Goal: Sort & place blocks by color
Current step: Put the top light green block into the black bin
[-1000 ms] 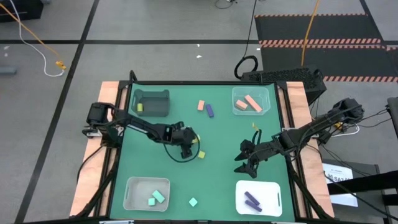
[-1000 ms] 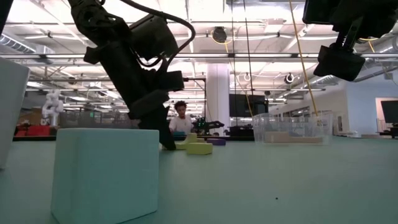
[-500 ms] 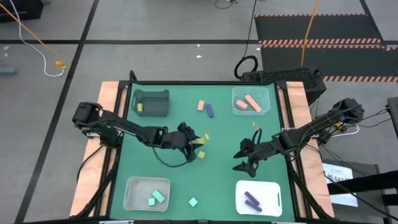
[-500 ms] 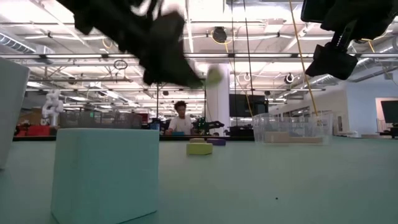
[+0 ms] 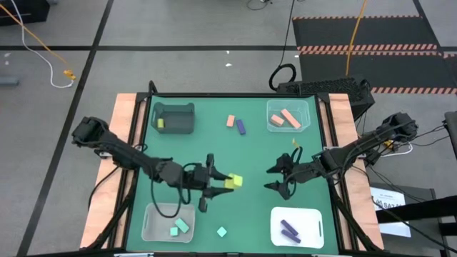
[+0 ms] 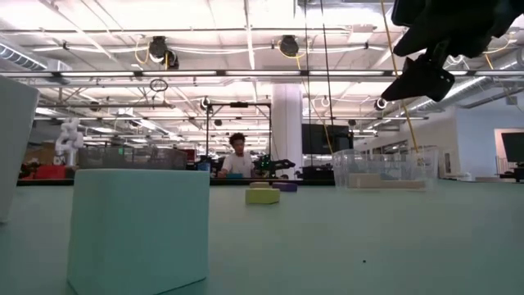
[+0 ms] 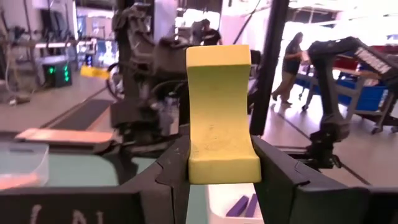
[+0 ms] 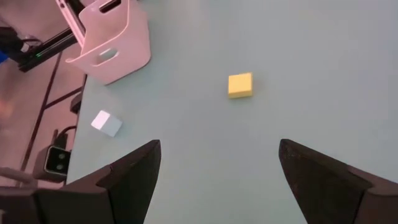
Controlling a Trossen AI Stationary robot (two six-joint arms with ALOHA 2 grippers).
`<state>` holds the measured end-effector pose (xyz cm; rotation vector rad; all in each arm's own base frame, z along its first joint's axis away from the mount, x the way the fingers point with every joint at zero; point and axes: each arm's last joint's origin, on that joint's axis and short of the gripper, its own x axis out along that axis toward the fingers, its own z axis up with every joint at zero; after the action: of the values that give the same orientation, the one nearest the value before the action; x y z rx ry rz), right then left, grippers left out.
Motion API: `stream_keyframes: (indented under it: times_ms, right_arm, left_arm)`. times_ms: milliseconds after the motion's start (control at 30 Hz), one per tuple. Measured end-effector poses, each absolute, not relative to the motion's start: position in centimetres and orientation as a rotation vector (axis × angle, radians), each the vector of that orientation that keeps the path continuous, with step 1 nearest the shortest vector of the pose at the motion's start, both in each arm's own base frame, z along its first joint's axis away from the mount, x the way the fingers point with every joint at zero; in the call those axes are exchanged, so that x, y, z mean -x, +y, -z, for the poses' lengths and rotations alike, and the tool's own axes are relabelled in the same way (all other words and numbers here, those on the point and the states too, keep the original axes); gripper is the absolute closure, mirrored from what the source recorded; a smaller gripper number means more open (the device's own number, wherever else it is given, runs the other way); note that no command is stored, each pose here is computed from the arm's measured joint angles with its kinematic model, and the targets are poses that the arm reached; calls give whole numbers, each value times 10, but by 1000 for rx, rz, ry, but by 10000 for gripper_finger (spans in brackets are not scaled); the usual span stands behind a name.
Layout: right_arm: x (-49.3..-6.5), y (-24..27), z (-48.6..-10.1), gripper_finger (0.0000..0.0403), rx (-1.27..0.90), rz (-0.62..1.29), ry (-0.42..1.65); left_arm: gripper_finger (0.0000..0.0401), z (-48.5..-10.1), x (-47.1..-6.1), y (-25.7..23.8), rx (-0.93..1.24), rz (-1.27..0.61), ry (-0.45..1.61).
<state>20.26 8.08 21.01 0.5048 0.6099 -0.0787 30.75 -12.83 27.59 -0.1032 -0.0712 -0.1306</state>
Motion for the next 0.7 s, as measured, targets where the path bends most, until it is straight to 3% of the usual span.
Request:
stream_keyframes:
  times_ms: [333, 700]
  right_arm:
    - [-203, 81, -210, 85, -518, 84, 609]
    - [-203, 81, -210, 85, -514, 86, 608]
  left_arm:
    - [269, -266, -305, -132, 108, 25, 21]
    - [269, -238, -286, -89, 235, -356, 432]
